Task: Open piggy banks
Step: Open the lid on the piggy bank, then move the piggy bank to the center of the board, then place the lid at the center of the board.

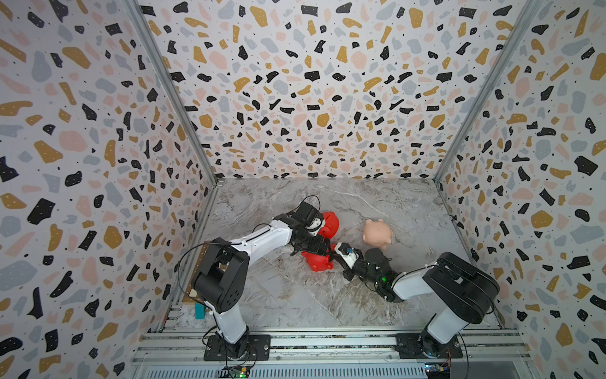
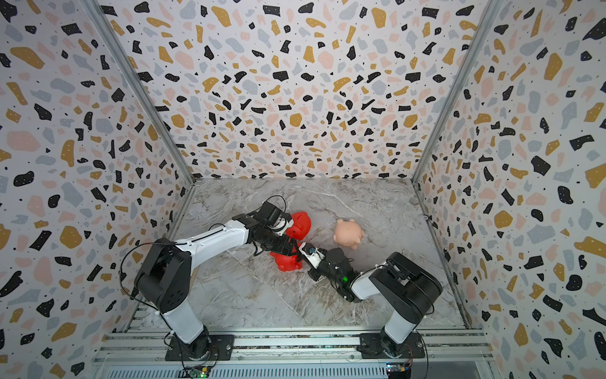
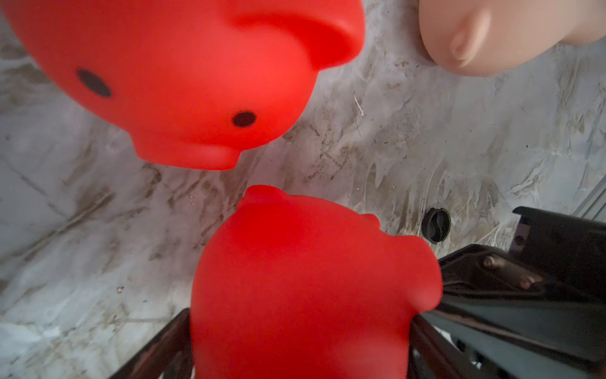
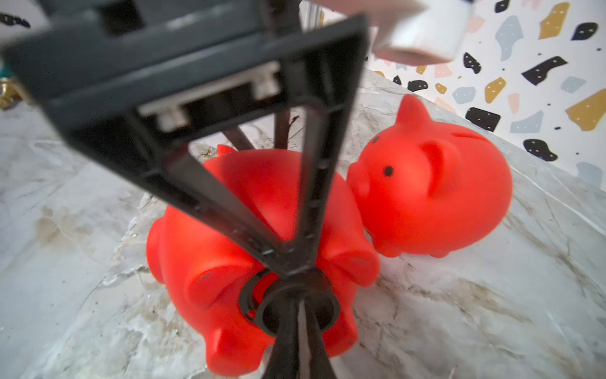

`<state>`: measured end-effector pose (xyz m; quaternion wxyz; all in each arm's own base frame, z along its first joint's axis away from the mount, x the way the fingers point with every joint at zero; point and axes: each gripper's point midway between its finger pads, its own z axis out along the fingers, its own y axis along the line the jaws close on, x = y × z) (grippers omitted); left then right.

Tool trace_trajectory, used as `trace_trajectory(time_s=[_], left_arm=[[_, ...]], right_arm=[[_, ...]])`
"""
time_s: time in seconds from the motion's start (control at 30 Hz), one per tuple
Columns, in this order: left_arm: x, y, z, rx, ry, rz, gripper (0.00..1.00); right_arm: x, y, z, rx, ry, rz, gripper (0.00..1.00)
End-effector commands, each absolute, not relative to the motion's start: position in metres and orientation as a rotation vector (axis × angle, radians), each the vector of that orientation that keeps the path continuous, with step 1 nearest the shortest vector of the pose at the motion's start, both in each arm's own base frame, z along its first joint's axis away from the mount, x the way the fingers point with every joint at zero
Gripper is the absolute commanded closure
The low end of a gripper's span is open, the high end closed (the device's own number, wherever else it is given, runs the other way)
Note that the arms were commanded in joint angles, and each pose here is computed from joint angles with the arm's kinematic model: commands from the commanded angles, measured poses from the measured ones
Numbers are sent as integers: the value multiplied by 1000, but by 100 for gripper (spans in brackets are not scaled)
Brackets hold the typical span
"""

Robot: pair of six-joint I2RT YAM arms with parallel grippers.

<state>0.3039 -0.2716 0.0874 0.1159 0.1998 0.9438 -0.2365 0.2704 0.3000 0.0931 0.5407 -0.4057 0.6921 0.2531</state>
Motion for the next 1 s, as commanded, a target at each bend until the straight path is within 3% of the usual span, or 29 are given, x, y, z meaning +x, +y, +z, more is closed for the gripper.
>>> trace_trajectory(time_s=[0.0,0.23,0.53,0.97], left_arm=[[290,-265,65,604,2861,-646,11],[292,-260,65,594,2862,-604,11],[313,-219,76,373,2818,-449,10],[377,-136,102,-12,2661,-210,2]], right_arm=[[267,297,115,-875,1617,715,100],[267,284,109,-823,1692,713,100],[297,227,74,-492,2153,564,100],[289,161,23,-189,2543,582,100]])
